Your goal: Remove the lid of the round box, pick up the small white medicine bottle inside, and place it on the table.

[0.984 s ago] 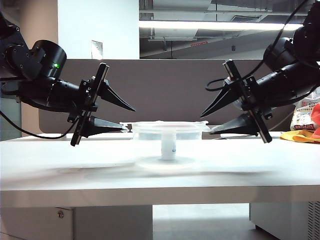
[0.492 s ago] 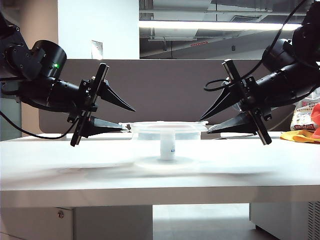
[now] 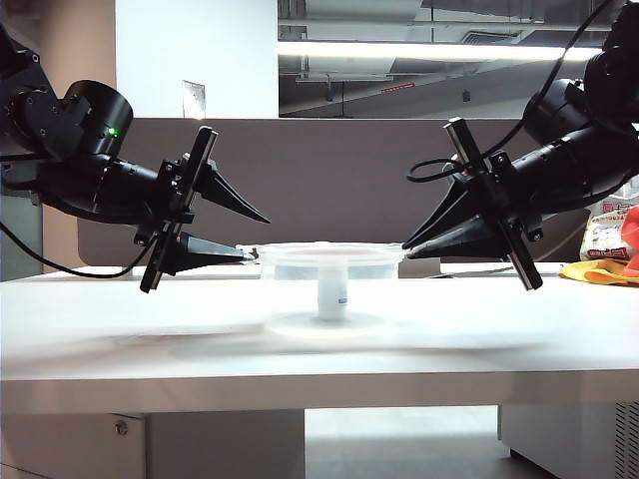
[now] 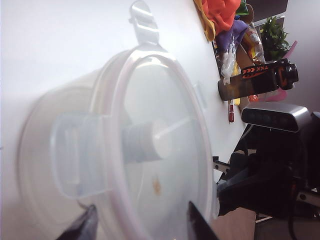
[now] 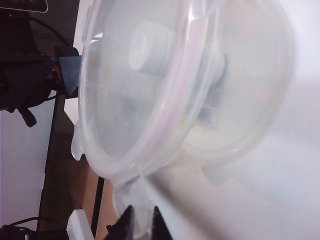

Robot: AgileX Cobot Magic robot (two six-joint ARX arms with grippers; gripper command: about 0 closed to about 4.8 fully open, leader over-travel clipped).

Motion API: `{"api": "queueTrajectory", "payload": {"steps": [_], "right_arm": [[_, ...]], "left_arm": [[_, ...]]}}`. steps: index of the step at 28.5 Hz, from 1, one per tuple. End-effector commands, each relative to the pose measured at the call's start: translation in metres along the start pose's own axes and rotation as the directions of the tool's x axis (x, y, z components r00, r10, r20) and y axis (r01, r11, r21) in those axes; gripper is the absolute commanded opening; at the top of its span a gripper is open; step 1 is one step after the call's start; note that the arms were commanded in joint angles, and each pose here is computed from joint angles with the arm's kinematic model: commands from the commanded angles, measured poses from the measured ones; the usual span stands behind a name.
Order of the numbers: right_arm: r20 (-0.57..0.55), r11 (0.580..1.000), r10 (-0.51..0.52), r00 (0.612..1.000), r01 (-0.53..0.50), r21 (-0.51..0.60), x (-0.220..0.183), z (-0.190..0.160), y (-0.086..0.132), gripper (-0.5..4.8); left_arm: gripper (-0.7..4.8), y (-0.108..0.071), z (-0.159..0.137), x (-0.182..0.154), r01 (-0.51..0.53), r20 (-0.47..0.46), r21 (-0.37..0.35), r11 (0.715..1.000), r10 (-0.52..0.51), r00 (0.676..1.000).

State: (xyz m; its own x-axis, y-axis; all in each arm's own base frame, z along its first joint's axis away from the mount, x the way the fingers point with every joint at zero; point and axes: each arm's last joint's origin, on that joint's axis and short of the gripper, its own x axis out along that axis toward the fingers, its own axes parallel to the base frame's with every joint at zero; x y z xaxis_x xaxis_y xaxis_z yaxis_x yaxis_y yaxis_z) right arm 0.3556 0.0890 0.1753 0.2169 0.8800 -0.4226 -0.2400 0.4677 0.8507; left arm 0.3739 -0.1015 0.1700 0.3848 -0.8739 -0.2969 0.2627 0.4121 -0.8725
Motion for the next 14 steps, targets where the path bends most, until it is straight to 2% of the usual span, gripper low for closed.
{"api": "queueTrajectory", "payload": {"steps": [1,3,14], "right_arm": [[-0.003,1.0,0.019,1.0,-0.019,-0.016,-0.0002,0.0006,0.0028,0.13],[-0.003,0.999,0.019,1.0,-0.019,-0.026,-0.0002,0.0006,0.0028,-0.01],[-0.016,0.998,0.048,0.999,-0.048,-0.031,-0.0005,0.0005,0.0039,-0.01]], "left_arm": [[2.29,-0.0009,0.0005,-0.0002,0.004,0.002,0.009,1.0,-0.004,1.0],[2.29,-0.0009,0.0005,-0.0002,0.004,0.003,0.009,1.0,-0.004,1.0],[2.29,-0.0005,0.0001,-0.0002,0.001,-0.001,0.005,1.0,-0.001,1.0]]}}
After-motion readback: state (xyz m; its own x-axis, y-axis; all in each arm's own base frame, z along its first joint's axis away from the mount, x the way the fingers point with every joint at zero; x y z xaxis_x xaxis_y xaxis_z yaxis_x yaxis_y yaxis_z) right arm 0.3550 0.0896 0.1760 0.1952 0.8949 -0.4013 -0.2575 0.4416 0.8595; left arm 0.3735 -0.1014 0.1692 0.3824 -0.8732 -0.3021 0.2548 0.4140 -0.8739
